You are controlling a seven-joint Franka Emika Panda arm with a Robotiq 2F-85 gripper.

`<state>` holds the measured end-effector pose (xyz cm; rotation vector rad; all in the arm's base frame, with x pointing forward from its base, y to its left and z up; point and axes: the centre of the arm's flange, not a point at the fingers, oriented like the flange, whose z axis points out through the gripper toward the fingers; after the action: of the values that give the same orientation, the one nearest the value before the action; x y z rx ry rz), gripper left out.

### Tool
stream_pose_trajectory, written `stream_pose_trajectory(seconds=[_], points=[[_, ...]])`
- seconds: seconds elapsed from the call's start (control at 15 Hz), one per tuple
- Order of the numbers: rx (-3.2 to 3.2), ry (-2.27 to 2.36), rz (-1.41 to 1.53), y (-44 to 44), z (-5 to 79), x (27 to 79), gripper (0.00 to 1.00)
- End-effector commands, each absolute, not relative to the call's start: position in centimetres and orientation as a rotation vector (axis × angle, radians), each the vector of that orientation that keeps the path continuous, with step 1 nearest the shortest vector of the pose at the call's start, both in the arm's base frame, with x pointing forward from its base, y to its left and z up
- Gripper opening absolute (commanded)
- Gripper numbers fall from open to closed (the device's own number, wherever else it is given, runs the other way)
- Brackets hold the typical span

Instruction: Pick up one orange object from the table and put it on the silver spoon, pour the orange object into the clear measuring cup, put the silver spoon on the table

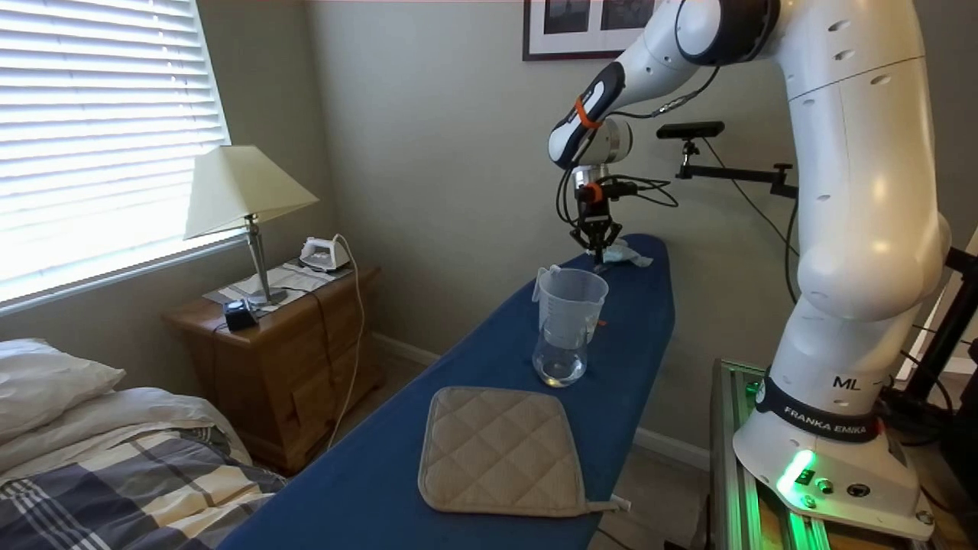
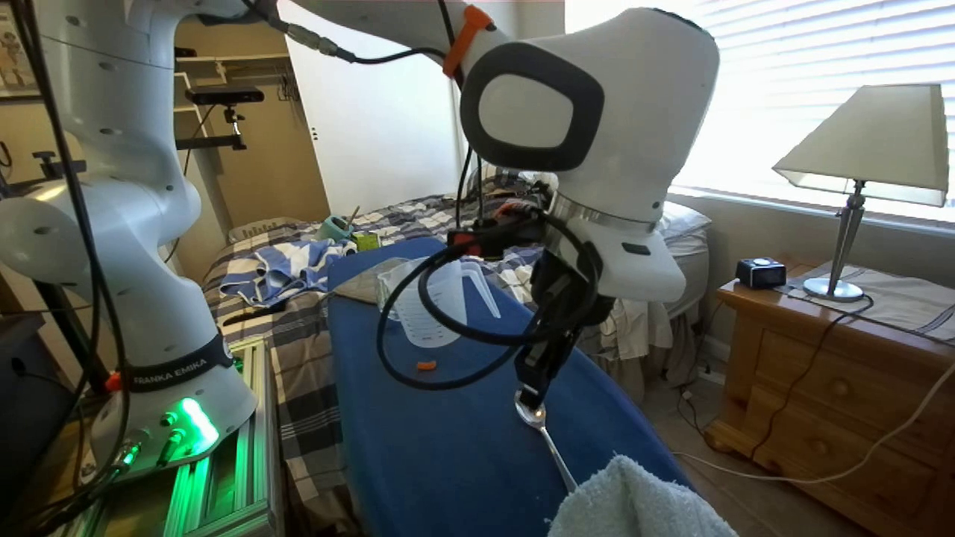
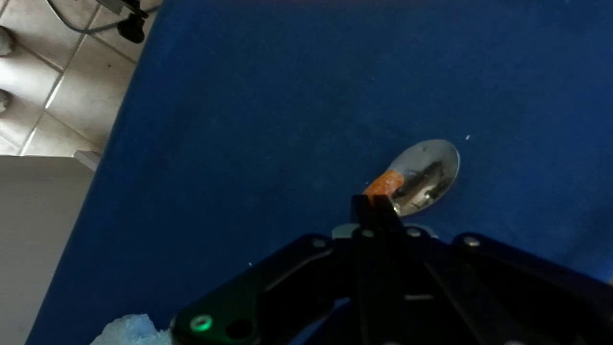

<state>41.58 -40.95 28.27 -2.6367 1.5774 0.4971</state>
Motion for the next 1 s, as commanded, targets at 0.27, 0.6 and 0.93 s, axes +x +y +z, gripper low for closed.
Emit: stream_pose_trajectory(seconds=[0.27, 0.6, 0.93], points=[[-2.623, 1.557, 0.446, -39.9, 25.4, 42.7, 0.03], [-2.613, 1.553, 0.401, -39.6, 25.2, 43.6, 0.03], [-2.6, 1.554, 0.388, -39.3, 25.4, 43.8, 0.15]])
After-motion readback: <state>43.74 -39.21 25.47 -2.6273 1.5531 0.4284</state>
